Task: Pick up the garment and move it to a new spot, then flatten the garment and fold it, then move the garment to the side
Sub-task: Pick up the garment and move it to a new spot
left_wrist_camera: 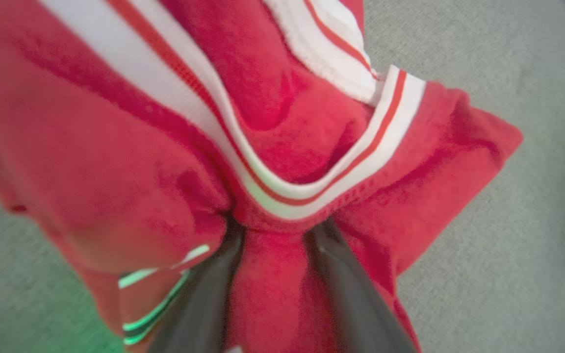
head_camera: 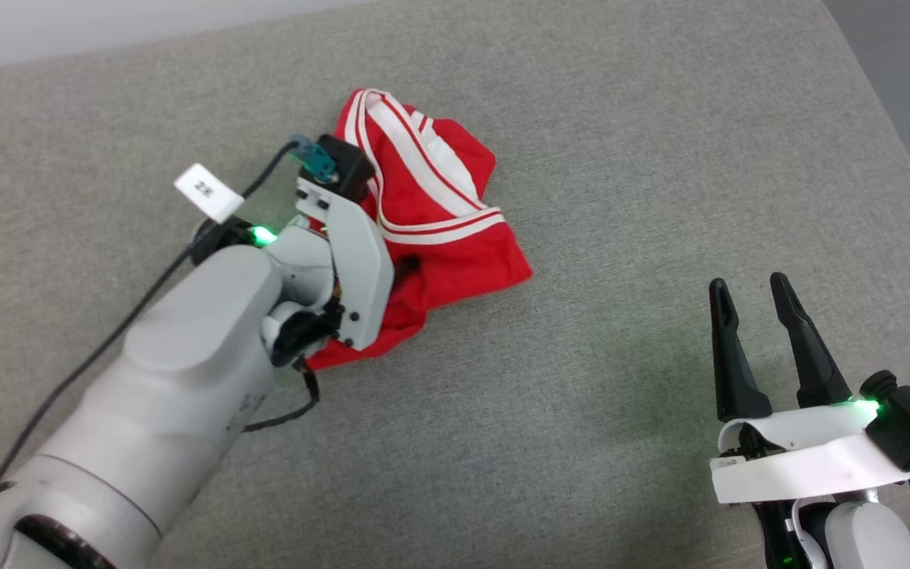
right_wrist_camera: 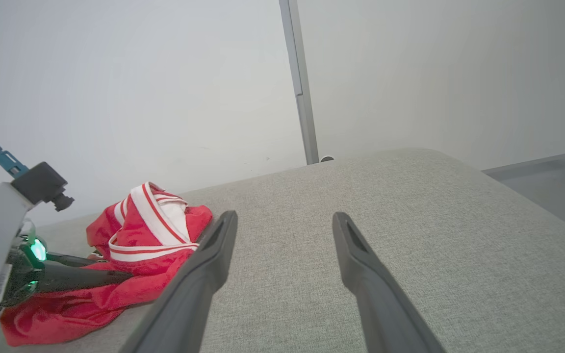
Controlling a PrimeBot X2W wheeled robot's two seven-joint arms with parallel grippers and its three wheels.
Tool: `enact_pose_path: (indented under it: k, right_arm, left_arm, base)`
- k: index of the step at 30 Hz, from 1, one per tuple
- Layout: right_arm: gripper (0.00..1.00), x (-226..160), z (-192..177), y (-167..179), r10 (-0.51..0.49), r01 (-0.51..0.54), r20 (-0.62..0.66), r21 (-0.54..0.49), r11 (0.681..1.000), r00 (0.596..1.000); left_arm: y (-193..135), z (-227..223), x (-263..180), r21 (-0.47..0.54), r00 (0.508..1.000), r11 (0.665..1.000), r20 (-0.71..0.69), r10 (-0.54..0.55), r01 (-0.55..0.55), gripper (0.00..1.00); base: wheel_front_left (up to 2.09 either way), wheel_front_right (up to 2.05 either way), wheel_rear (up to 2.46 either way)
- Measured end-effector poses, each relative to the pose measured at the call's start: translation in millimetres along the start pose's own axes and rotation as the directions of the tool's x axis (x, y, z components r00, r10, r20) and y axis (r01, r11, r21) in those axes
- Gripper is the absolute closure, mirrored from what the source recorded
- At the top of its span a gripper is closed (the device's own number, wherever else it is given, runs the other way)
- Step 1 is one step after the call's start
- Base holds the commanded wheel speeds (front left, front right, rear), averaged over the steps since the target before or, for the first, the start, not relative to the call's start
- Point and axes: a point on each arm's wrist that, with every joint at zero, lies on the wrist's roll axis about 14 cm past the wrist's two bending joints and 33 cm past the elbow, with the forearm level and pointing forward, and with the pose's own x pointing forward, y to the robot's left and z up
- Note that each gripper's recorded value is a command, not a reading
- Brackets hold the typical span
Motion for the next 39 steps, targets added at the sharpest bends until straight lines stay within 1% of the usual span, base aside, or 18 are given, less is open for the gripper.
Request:
enact_pose_path:
  k: [5,9,11,15,19,23,25,27,30,34,36,39]
  right_arm:
    - [0.0,0.0,-4.8,3.7,0.014,-0.014,-0.014,-0.019,1.0,1.0]
    - [0.0,-3.9,-10.5,11.3,0.039,-0.041,-0.034,-0.037,0.998,0.999]
    - [0.0,-5.7,-11.6,15.8,0.058,-0.06,-0.039,-0.043,0.997,0.998]
    - [0.0,-14.7,-20.1,21.5,0.091,-0.096,-0.074,-0.058,0.994,0.993]
    - [0.0,-23.6,-27.5,29.3,0.129,-0.136,-0.104,-0.068,0.988,0.986]
    - [0.0,-25.7,-27.5,37.8,0.165,-0.173,-0.112,-0.071,0.982,0.98]
    - [0.0,-26.9,-26.9,40.3,0.177,-0.186,-0.116,-0.074,0.98,0.977]
    - [0.0,-28.0,-26.3,41.6,0.186,-0.197,-0.121,-0.079,0.977,0.975]
    - [0.0,-28.8,-26.1,46.3,0.208,-0.22,-0.132,-0.086,0.972,0.969]
    - [0.0,-29.4,-26.6,55.1,0.24,-0.254,-0.144,-0.088,0.963,0.96]
    - [0.0,-29.5,-26.0,59.5,0.255,-0.27,-0.147,-0.089,0.959,0.956]
    - [0.0,-29.6,-25.0,63.3,0.27,-0.285,-0.148,-0.092,0.954,0.951]
  left_arm:
    - [-8.3,4.8,-6.0,-0.016,0.999,1.0,0.047,-0.015,0.016,0.0]
    - [-10.8,11.1,-21.6,-0.036,0.994,0.999,0.104,-0.008,0.011,0.0]
    - [-10.9,13.6,-32.7,-0.064,0.989,0.998,0.15,0.001,0.009,0.0]
    - [-5.4,21.9,-61.2,-0.113,0.962,0.994,0.269,0.038,-0.008,0.0]
    - [8.8,8.3,-91.7,-0.2,0.925,0.979,0.362,0.114,-0.042,0.0]
    - [24.3,-23.4,-120.4,-0.328,0.88,0.942,0.422,0.217,-0.075,0.0]
    - [23.4,-44.4,-130.9,-0.377,0.867,0.923,0.432,0.249,-0.077,0.0]
    - [23.8,-64.8,-141.5,-0.439,0.852,0.895,0.437,0.288,-0.077,0.0]
    - [25.6,-94.6,-158.0,-0.501,0.83,0.86,0.437,0.347,-0.096,0.0]
    - [26.6,-129.4,-178.3,-0.571,0.793,0.811,0.432,0.43,-0.128,0.0]
    - [27.6,-141.6,-188.9,-0.603,0.766,0.784,0.432,0.476,-0.148,0.0]
    - [29.5,-155.5,-204.4,-0.613,0.731,0.764,0.425,0.534,-0.202,0.0]
  base:
    - [0.0,0.0,0.0]
    - [0.0,0.0,0.0]
    - [0.0,0.0,0.0]
    - [0.0,0.0,0.0]
    - [0.0,0.0,0.0]
    - [0.0,0.0,0.0]
    - [0.0,0.0,0.0]
    - [0.0,0.0,0.0]
    - [0.0,0.0,0.0]
    - [0.0,0.0,0.0]
    - [0.0,0.0,0.0]
    - [0.0,0.0,0.0]
